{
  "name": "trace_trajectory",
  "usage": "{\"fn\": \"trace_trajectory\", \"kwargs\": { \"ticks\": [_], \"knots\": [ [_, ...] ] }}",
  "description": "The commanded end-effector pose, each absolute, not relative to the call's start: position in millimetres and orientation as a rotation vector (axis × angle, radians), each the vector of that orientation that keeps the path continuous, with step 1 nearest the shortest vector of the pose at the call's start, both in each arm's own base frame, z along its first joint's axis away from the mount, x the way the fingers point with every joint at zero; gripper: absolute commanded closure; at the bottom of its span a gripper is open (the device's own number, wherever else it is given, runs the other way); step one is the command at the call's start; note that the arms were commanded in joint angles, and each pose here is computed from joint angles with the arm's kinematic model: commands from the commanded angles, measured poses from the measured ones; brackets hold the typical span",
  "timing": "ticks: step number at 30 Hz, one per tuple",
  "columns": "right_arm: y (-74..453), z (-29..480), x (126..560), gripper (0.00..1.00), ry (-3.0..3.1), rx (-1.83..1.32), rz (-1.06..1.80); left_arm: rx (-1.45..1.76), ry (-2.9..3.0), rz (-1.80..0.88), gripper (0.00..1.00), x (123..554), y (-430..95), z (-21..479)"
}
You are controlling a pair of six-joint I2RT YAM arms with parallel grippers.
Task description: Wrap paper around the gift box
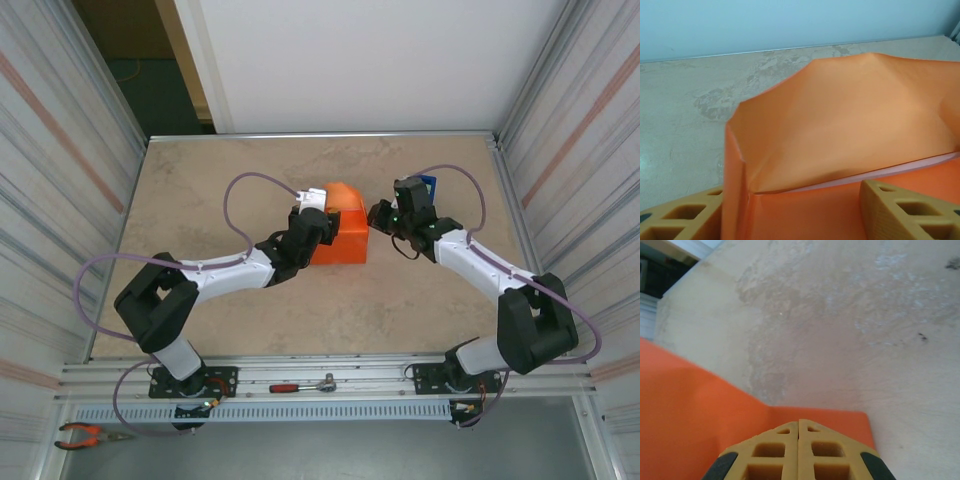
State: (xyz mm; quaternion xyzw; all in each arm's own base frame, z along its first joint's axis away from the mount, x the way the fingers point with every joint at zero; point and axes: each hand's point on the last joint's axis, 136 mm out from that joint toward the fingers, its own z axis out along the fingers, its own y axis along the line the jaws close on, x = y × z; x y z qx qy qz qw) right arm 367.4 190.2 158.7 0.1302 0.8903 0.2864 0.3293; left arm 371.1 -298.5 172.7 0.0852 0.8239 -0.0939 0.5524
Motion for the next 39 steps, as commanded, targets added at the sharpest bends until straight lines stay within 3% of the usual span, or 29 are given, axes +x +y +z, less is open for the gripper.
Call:
{"fn": "trace_trajectory", "kwargs": {
  "ticks": [1, 21, 39],
  "knots": [
    [200, 175, 372, 1.00, 2.290, 0.287, 0.763, 0.259, 2.037, -0.147, 0.38, 364, -297, 141],
    [203, 193, 375, 1.00, 2.246, 0.233, 0.715, 0.258, 2.041, -0.148, 0.39, 362, -297, 139],
    [230, 167, 352, 1.00, 2.315, 0.067, 0.741, 0.254, 2.045, -0.150, 0.39, 361, -297, 138]
  ]
}}
